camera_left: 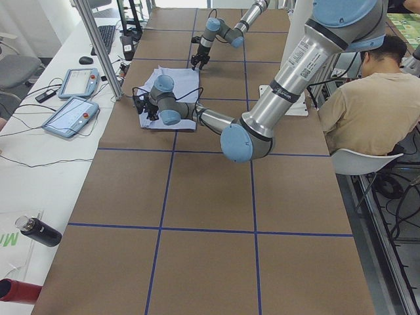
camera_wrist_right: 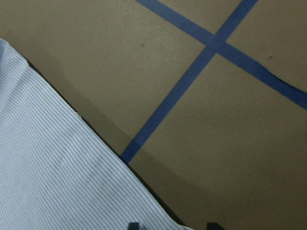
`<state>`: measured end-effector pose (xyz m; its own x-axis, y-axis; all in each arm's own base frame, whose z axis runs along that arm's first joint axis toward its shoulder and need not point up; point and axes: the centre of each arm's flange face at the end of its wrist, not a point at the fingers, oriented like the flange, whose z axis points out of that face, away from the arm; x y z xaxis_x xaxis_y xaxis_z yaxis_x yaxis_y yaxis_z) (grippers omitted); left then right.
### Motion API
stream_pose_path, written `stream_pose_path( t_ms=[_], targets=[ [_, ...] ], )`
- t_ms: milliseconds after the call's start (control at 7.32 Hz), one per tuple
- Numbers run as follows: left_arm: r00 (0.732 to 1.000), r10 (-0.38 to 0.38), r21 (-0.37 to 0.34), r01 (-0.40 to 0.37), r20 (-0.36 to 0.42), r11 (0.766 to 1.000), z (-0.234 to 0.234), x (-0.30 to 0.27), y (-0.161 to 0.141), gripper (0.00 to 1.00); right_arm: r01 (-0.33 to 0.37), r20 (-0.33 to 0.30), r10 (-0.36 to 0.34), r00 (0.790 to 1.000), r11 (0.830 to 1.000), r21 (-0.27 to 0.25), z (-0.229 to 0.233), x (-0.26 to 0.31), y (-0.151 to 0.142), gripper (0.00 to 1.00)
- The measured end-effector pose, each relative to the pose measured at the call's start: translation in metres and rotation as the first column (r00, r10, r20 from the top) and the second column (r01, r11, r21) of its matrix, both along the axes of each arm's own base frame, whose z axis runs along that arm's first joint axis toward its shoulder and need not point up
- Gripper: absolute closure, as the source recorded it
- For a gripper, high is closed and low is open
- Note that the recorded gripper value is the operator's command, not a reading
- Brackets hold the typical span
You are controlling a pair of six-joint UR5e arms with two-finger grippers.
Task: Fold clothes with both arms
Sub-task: 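Move the right gripper down to the folded shirt's side edge and grasp, then drag the grasped edge toward the robot with the right gripper, rotating the shirt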
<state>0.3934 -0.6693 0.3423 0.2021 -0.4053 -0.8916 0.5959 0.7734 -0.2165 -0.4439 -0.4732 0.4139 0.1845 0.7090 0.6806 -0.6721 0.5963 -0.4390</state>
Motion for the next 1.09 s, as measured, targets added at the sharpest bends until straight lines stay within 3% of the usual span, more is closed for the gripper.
stream_pose_path(
  t_ms=[410,683,820,1093],
  targets=[
    [1.000,0.000,-0.006,0.000,0.006,1.000,0.009,-0.002,0.002,0.57,0.001,0.010,-0.001,1.000,1.000,0.003,-0.006,0.004,0.001,1.00],
    [1.000,0.000,-0.004,0.000,0.005,1.000,0.009,-0.002,0.003,0.57,0.006,0.017,-0.006,1.000,1.000,0.003,-0.020,0.030,0.021,1.00],
    [1.000,0.000,-0.003,0.000,0.004,1.000,0.009,-0.002,0.003,0.57,0.031,0.019,-0.031,0.999,0.999,-0.006,-0.028,0.050,0.046,1.00],
    [1.000,0.001,0.004,-0.001,-0.005,1.000,0.004,-0.003,0.005,0.57,0.187,0.040,-0.187,0.982,0.982,-0.017,-0.041,0.063,0.137,1.00]
  ],
)
